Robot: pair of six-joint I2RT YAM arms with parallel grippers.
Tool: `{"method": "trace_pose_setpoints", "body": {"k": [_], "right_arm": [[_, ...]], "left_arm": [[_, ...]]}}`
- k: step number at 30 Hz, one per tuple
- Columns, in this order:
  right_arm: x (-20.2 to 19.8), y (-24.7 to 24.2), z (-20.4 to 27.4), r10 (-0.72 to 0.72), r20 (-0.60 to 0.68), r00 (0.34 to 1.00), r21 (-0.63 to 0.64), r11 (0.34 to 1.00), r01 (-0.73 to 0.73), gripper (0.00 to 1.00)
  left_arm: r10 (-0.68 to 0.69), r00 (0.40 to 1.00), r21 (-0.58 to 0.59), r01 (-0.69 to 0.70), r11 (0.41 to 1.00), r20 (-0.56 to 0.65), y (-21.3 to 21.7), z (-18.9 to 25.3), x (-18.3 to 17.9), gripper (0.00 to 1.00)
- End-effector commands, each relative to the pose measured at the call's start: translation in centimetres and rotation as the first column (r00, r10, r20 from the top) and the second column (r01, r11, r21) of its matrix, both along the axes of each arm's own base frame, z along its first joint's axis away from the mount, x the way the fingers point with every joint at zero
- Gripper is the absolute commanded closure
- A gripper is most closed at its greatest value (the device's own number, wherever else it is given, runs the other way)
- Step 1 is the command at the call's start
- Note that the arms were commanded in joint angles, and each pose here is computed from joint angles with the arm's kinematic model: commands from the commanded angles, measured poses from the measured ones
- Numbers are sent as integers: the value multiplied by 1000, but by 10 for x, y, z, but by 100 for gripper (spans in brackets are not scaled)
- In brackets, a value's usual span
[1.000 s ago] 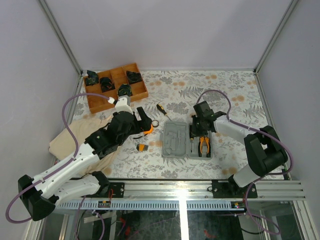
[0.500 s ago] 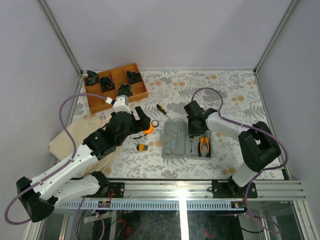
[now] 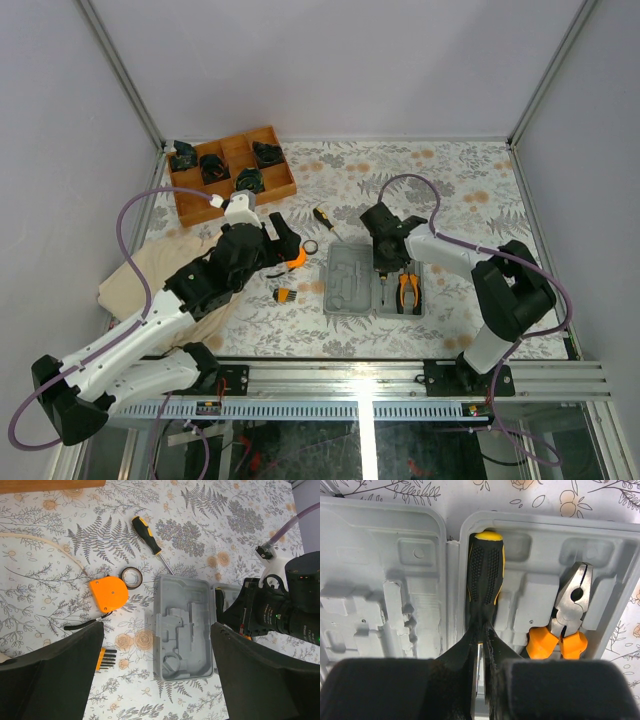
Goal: Sort the tools into containers
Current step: Place the screwdriver in the storage box, then pick up the screwdriver from the center of the board.
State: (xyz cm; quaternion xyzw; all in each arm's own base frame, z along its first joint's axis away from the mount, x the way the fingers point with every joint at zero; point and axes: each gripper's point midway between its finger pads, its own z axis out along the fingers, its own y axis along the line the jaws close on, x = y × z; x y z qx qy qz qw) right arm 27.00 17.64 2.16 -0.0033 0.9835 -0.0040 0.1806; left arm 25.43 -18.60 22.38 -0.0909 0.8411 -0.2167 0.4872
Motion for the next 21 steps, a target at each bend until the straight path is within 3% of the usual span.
{"method": "trace_pose_setpoints", "body": {"k": [1,21], "right_arm": [[-48,-45,-57,-31,-198,980,-206,978,-10,100],[-73,-40,-92,-27,-316,948,-225,973,-47,100]], "left_arm": [[29,999,-31,-28,999,31,2,9,6,14],[22,1000,-19,-22,1000,9,-2,1,7,13]]}}
